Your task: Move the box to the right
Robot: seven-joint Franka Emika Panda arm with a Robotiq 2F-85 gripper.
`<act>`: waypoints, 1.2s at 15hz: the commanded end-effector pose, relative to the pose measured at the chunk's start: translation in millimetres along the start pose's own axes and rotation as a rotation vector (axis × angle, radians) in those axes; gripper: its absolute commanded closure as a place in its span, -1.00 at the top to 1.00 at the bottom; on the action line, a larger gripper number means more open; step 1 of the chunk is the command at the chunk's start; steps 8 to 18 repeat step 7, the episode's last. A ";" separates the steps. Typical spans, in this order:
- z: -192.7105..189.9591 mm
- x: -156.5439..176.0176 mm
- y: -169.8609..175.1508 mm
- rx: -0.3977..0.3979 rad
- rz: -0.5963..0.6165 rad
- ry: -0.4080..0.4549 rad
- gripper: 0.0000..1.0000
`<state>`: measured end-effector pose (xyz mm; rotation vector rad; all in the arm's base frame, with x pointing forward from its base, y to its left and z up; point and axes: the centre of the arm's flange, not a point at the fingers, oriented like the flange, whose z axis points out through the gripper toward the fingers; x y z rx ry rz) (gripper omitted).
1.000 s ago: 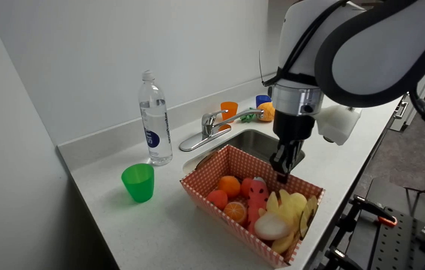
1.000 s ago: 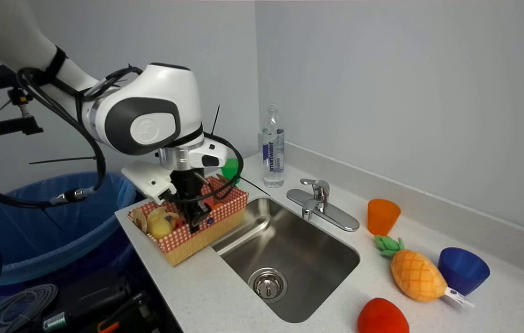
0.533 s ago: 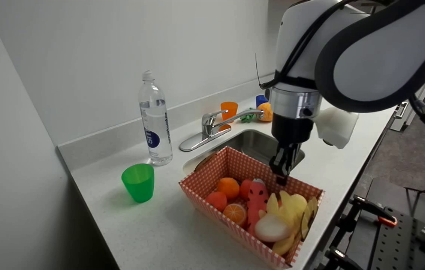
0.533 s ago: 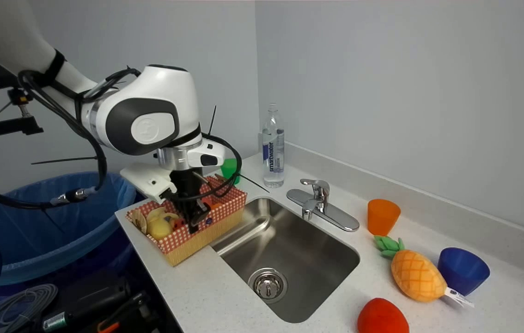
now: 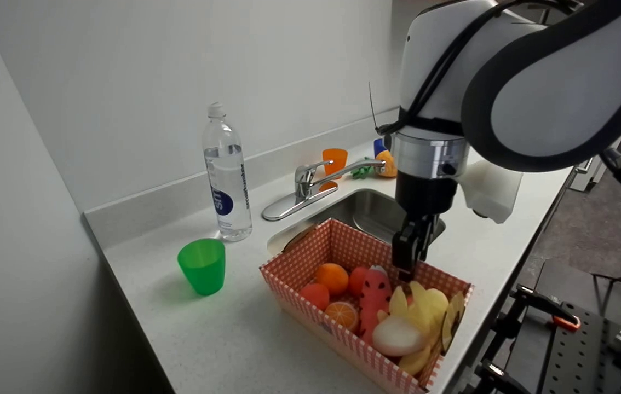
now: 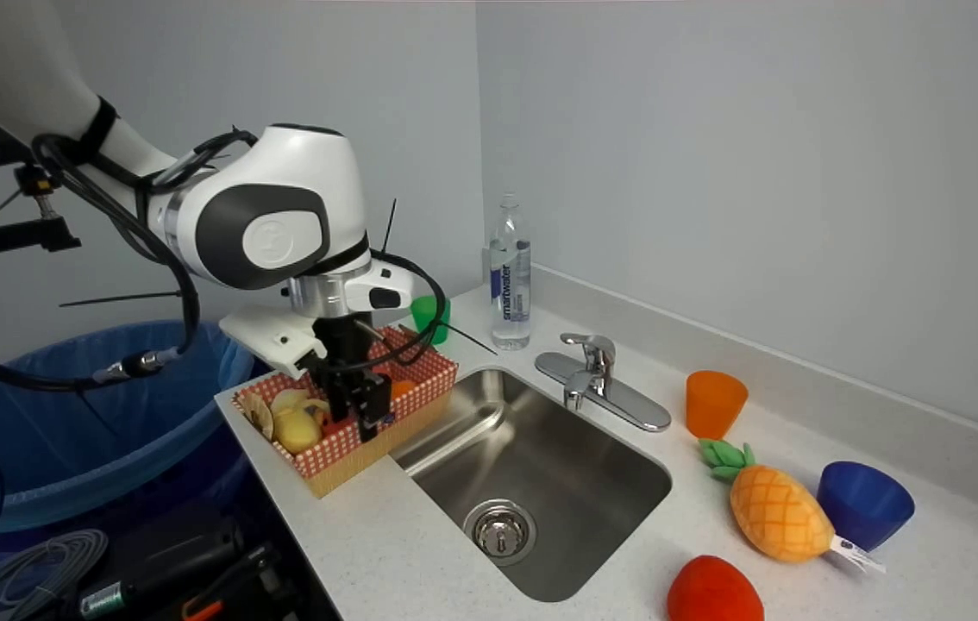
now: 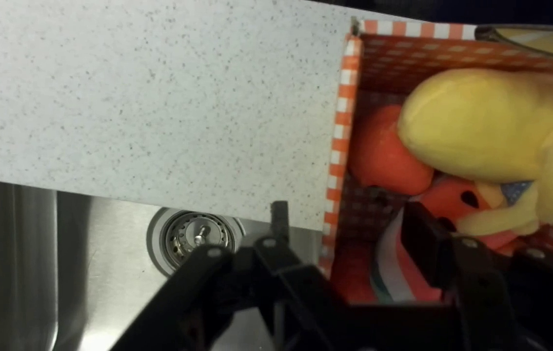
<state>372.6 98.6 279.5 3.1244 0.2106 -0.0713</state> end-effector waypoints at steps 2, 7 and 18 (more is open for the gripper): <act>-24.2 11.6 -7.8 0.016 -0.020 0.065 0.98; -25.1 17.8 -5.6 0.007 -0.008 0.062 1.00; -25.1 17.8 -5.6 0.007 -0.008 0.062 1.00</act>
